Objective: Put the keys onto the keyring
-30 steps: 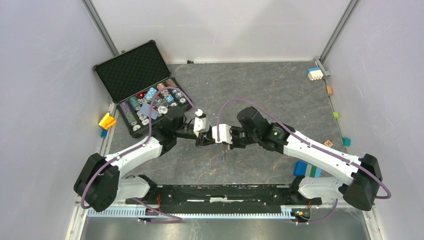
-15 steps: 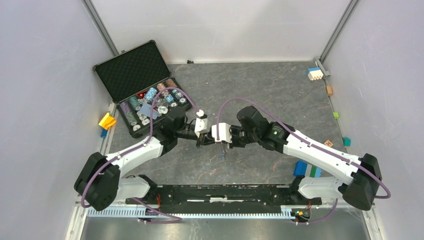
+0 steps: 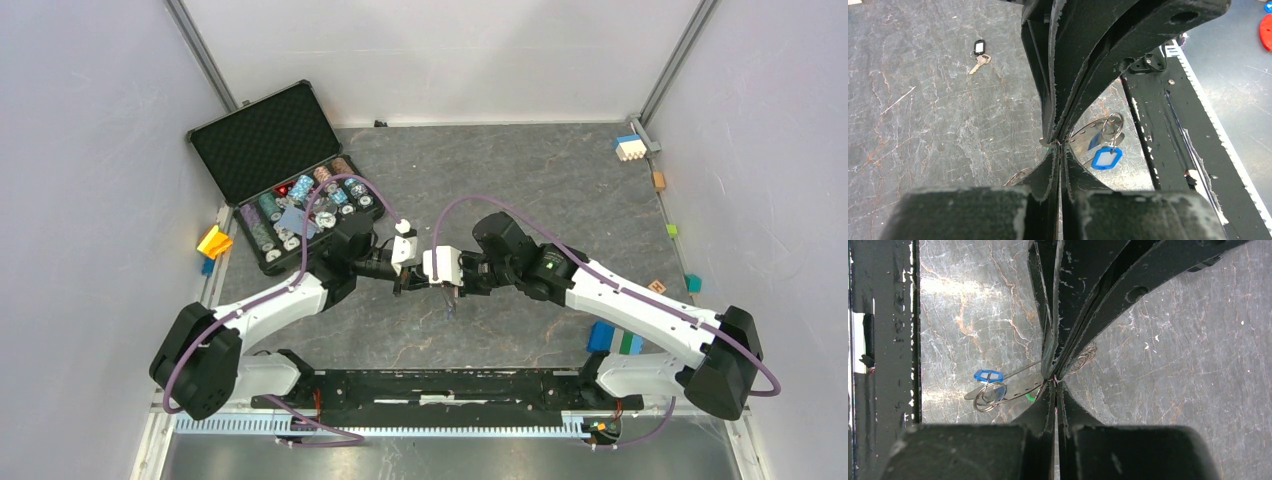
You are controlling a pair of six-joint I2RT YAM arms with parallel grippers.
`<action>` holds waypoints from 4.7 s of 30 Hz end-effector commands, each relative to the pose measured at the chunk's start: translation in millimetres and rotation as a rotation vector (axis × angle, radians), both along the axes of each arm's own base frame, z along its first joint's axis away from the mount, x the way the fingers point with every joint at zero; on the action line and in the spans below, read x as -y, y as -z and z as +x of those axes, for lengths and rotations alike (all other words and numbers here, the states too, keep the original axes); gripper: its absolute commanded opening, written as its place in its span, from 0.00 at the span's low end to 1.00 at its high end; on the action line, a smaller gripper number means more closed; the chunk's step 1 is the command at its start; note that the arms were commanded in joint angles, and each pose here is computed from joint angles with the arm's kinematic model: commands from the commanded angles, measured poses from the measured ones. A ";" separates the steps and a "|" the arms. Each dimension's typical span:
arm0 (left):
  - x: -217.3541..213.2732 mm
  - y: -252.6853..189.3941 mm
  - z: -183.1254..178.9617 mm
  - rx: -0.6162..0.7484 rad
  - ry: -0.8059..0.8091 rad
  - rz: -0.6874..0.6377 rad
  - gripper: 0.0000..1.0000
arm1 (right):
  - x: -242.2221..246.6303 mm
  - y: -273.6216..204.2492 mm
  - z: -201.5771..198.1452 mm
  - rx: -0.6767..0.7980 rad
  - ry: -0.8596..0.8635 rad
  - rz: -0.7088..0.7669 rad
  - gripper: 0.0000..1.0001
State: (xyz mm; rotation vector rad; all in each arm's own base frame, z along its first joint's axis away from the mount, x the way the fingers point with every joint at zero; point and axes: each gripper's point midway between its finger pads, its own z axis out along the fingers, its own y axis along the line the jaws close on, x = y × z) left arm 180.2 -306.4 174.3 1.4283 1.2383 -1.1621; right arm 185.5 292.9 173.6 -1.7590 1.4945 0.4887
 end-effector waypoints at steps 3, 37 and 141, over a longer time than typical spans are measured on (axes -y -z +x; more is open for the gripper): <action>2.1 -11.7 5.1 0.056 -0.017 -0.020 0.02 | -8.3 -20.8 2.7 0.037 -0.008 0.075 0.00; -4.9 -40.5 -25.2 0.095 0.095 -0.222 0.02 | 18.1 -29.1 -15.8 -0.040 -0.080 0.244 0.30; 6.3 -20.7 11.8 0.167 -0.019 -0.033 0.36 | -6.3 -28.3 4.1 -0.009 0.006 -0.025 0.00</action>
